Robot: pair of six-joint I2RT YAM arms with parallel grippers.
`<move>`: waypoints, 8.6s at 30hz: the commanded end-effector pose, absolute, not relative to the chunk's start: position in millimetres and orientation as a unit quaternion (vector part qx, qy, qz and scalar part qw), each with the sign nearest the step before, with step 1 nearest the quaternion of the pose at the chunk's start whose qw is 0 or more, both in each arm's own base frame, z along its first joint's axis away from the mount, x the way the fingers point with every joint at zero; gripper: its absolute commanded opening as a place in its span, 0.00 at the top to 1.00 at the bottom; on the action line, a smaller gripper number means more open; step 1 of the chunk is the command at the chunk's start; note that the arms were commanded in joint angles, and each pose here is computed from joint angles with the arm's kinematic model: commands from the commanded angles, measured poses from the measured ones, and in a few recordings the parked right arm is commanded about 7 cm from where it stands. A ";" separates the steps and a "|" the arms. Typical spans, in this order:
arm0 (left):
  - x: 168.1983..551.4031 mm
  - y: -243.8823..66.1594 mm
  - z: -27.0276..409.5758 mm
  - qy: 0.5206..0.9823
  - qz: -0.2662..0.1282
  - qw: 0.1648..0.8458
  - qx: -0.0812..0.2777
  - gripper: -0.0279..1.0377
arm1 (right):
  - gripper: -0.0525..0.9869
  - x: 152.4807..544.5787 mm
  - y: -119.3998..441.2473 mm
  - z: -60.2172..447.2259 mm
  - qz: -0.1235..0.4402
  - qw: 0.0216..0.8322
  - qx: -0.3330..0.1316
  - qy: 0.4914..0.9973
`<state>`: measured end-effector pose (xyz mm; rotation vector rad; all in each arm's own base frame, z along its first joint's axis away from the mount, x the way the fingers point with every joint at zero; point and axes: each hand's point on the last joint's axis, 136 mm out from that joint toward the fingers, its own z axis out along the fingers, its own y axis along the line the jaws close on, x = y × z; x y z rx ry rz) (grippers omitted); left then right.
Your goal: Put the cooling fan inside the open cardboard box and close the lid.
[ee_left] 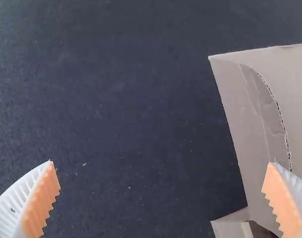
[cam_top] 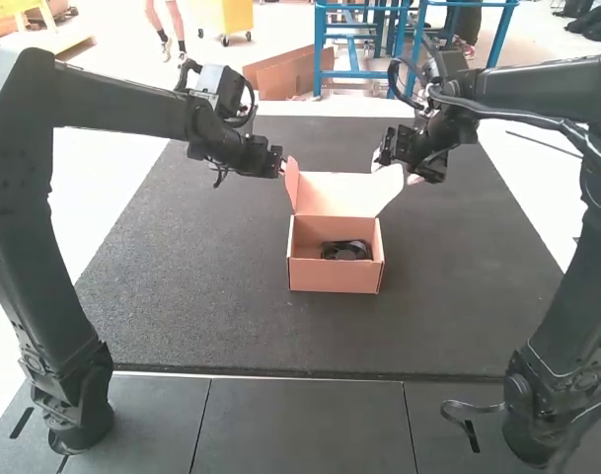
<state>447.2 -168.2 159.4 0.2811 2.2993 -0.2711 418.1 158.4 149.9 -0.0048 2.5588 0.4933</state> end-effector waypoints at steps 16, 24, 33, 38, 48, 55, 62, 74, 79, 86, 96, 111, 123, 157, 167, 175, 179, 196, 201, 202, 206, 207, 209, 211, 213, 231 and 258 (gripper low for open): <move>451.3 -181.4 178.1 0.897 -0.122 0.409 0.117 0.07 | 0.68 433.4 154.8 159.6 0.189 0.296 0.010 0.936; 451.4 -182.3 179.5 0.896 -0.122 0.410 0.118 0.07 | 0.74 433.5 155.0 151.1 0.187 0.292 0.012 0.938; 453.1 -182.9 184.8 0.894 -0.123 0.413 0.118 0.07 | 0.78 433.4 155.7 141.7 0.183 0.284 0.008 0.941; 452.3 -182.6 184.6 0.895 -0.123 0.412 0.118 0.07 | 0.93 435.1 156.2 142.2 0.184 0.289 0.006 0.939; 446.0 -192.5 181.2 0.896 -0.129 0.405 0.129 0.07 | 0.97 434.9 156.1 142.8 0.183 0.291 0.001 0.939; 439.3 -206.6 179.9 0.896 -0.146 0.398 0.134 0.07 | 0.97 429.6 159.7 143.6 0.180 0.289 -0.016 0.940; 436.2 -205.7 176.2 0.900 -0.143 0.389 0.133 0.07 | 0.97 411.4 175.0 148.5 0.188 0.291 -0.038 0.937; 432.2 -203.9 171.0 0.906 -0.140 0.377 0.134 0.07 | 0.96 392.7 170.7 166.9 0.177 0.330 -0.056 0.926; 429.8 -202.8 172.4 0.907 -0.139 0.375 0.134 0.07 | 0.97 385.4 163.2 177.6 0.171 0.356 -0.052 0.917; 421.0 -198.9 169.4 0.913 -0.135 0.361 0.135 0.07 | 0.97 368.2 164.7 190.4 0.183 0.378 -0.060 0.905; 416.1 -196.8 172.8 0.911 -0.136 0.364 0.135 0.07 | 0.96 361.1 162.0 181.2 0.188 0.395 -0.059 0.897; 415.7 -197.9 175.0 0.909 -0.139 0.369 0.137 0.07 | 0.96 366.6 163.9 186.9 0.198 0.478 -0.054 0.854; 411.5 -198.0 168.9 0.911 -0.142 0.361 0.138 0.07 | 0.97 350.3 158.9 169.2 0.209 0.498 -0.053 0.840; 393.0 -213.5 155.1 0.906 -0.177 0.350 0.161 0.07 | 0.97 316.8 186.4 130.4 0.204 0.497 -0.174 0.825; 368.4 -240.5 148.2 0.902 -0.205 0.329 0.192 0.07 | 0.97 315.8 184.7 128.1 0.197 0.497 -0.181 0.825; 359.1 -234.7 142.2 0.907 -0.200 0.318 0.192 0.07 | 0.97 305.0 182.9 120.0 0.202 0.490 -0.190 0.827; 354.2 -232.8 141.5 0.907 -0.200 0.317 0.193 0.07 | 0.97 298.7 184.0 117.5 0.204 0.488 -0.206 0.823; 341.2 -225.9 132.7 0.908 -0.199 0.314 0.194 0.07 | 0.97 281.7 184.2 93.6 0.202 0.457 -0.229 0.836; 339.5 -224.9 133.0 0.907 -0.199 0.314 0.195 0.07 | 0.97 277.6 182.2 86.2 0.199 0.446 -0.230 0.842; 339.2 -224.7 132.9 0.907 -0.199 0.314 0.196 0.07 | 0.97 276.9 181.8 84.9 0.198 0.444 -0.231 0.843; 334.5 -221.5 132.6 0.910 -0.195 0.308 0.197 0.07 | 0.97 275.4 180.1 81.5 0.195 0.434 -0.230 0.849; 332.4 -220.3 132.6 0.911 -0.194 0.306 0.197 0.07 | 0.97 275.1 180.6 81.5 0.195 0.433 -0.230 0.850; 328.7 -218.0 135.0 0.912 -0.191 0.303 0.199 0.07 | 0.82 279.3 179.6 85.8 0.192 0.436 -0.222 0.851; 327.0 -214.4 139.0 0.912 -0.189 0.306 0.197 0.07 | 0.55 284.5 179.2 93.3 0.190 0.437 -0.211 0.854; 325.8 -211.9 142.4 0.911 -0.185 0.310 0.200 0.07 | 0.31 288.8 179.1 100.2 0.188 0.436 -0.206 0.856; 378.5 -157.5 191.3 0.905 -0.114 0.390 0.122 0.07 | 0.06 289.7 178.1 222.8 0.202 0.482 -0.202 0.828; 380.5 -280.3 196.8 0.893 -0.153 0.345 0.243 0.07 | 0.08 266.8 166.9 265.8 0.241 0.393 -0.161 0.872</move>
